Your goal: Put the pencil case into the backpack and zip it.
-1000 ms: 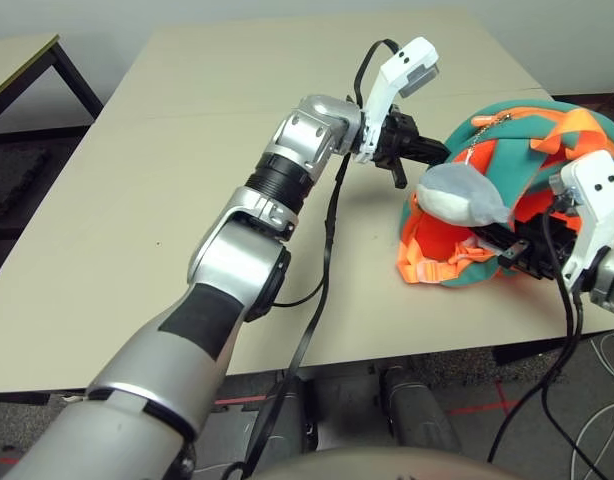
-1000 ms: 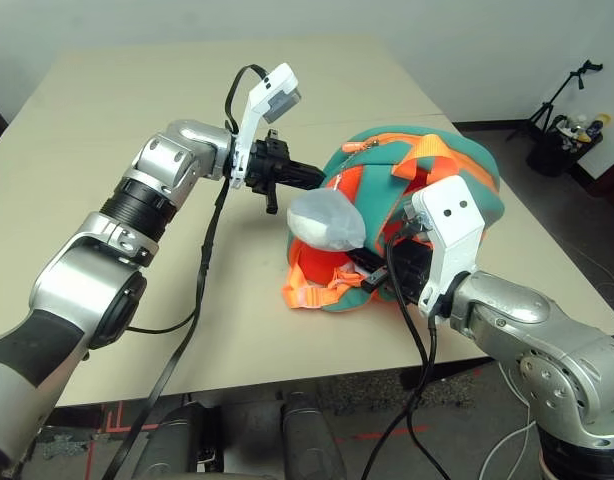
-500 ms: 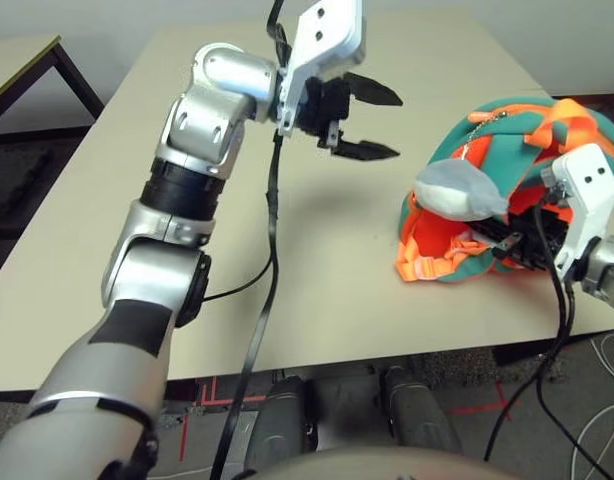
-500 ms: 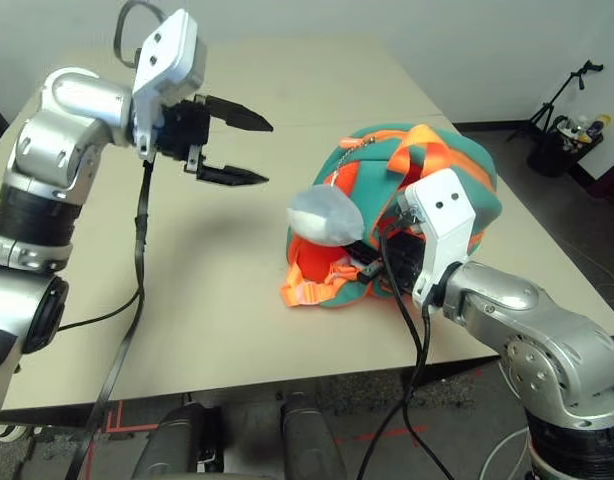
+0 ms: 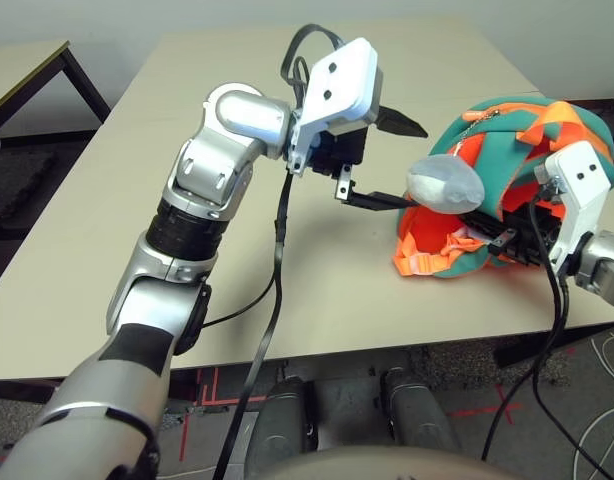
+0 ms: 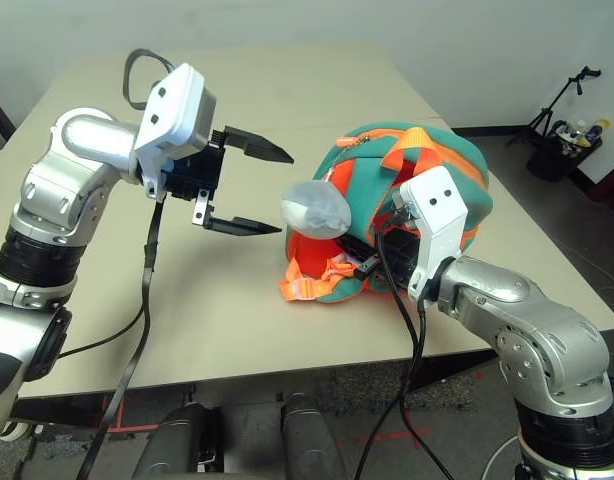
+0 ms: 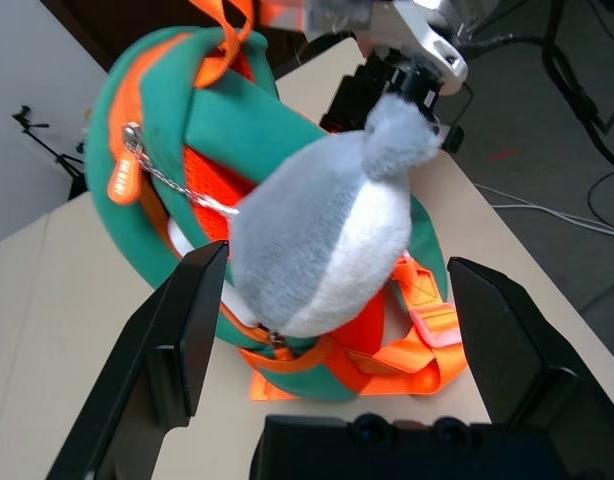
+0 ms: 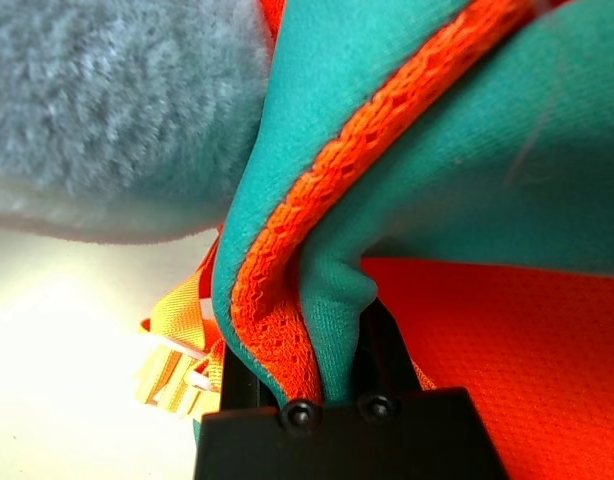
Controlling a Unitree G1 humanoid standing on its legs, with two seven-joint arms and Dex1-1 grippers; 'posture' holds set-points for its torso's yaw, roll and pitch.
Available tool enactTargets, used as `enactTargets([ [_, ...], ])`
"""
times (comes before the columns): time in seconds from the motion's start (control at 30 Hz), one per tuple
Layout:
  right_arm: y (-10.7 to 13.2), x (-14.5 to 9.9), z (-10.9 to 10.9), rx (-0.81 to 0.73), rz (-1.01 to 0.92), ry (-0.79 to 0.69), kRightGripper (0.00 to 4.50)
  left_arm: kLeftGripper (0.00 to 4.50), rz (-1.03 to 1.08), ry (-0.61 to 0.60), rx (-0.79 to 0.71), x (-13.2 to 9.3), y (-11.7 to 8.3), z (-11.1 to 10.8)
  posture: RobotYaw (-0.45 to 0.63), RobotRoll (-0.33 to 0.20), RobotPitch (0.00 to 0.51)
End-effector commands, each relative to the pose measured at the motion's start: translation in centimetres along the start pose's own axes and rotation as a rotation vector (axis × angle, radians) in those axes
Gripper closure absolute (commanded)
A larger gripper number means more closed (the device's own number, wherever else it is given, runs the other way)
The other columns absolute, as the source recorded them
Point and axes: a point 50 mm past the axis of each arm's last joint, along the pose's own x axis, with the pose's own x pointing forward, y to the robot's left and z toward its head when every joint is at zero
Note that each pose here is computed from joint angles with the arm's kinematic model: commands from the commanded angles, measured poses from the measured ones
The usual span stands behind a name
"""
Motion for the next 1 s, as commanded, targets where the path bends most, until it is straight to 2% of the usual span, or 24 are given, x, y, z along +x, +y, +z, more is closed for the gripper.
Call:
enactTargets([
  [0.03,0.7,0.5,-0.3,0.007,0.036,0.014,4.31,0.0,0.011,0.035,0.022,1.1,0.1,-1.1,-0.1,0.0,0.08],
  [0.37,0.9,0.6,-0.1,0.008,0.035,0.003,4.31,0.0,0.074,0.017,0.014,2.8,0.9,-2.2,-0.11,0.0,0.085],
  [0.47,1.0,0.6,-0.2,0.009,0.036,0.001,4.31,0.59,0.087,-0.025,-0.006,2.6,1.1,-1.6,-0.11,0.0,0.086],
  [0.67,0.9,0.7,-0.3,0.012,0.039,0.004,4.31,2.72,0.092,-0.07,-0.035,1.6,1.3,-0.7,-0.1,0.0,0.087],
  [0.83,0.9,0.8,-0.3,0.01,0.043,0.005,4.31,4.15,0.128,-0.082,-0.086,0.3,1.6,-0.6,-0.09,0.0,0.085],
  [0.9,0.8,0.9,-0.3,0.009,0.044,0.005,4.31,4.42,0.172,-0.088,-0.15,-0.5,2.0,-0.6,-0.09,0.0,0.084],
  [1.0,0.8,1.0,-0.3,0.008,0.045,0.005,4.31,4.42,0.275,-0.081,-0.255,-2.1,3.0,-1.1,-0.08,0.0,0.082],
])
